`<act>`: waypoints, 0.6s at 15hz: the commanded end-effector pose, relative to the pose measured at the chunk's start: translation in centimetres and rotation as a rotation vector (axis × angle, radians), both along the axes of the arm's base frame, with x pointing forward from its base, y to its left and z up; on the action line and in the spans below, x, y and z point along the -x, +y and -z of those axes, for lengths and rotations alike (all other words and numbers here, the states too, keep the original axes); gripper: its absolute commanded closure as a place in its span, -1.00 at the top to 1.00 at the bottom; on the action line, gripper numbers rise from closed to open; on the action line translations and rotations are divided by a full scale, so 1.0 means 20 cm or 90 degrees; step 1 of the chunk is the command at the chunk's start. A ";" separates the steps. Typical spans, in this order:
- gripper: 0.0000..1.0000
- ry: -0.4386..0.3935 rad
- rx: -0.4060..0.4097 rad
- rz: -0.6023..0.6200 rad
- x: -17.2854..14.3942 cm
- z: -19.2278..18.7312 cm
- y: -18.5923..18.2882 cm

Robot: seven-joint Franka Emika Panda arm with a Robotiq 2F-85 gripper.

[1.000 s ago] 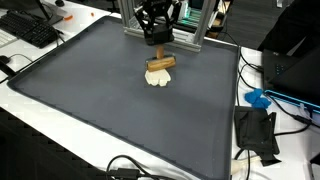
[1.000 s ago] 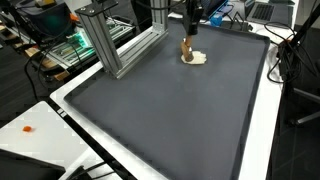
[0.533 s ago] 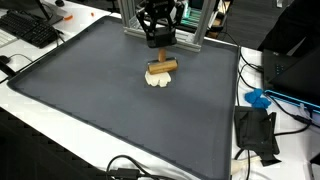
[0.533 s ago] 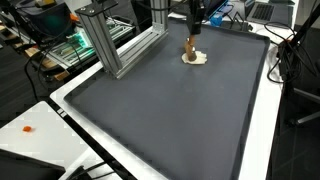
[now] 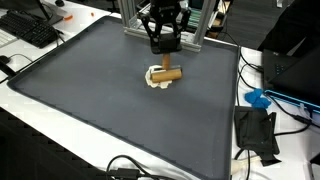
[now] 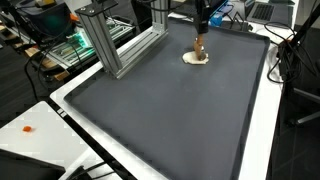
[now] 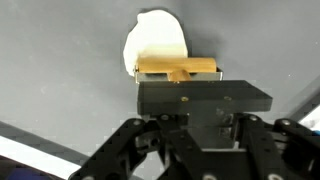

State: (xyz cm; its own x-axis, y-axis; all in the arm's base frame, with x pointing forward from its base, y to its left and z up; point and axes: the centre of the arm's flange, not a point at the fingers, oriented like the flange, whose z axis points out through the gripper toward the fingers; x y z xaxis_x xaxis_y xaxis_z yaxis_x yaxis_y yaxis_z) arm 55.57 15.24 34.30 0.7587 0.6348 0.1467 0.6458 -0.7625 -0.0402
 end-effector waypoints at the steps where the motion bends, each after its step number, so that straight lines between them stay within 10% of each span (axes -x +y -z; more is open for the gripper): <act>1: -0.53 0.010 -0.020 0.008 0.02 0.20 0.06; 9: -0.53 -0.017 -0.023 0.035 -0.01 0.08 0.06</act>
State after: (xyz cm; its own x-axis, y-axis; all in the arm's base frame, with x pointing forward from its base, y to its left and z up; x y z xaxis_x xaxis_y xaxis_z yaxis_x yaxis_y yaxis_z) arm 56.02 16.34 33.81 0.7632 0.6144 0.2002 0.6315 -0.7748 -0.0298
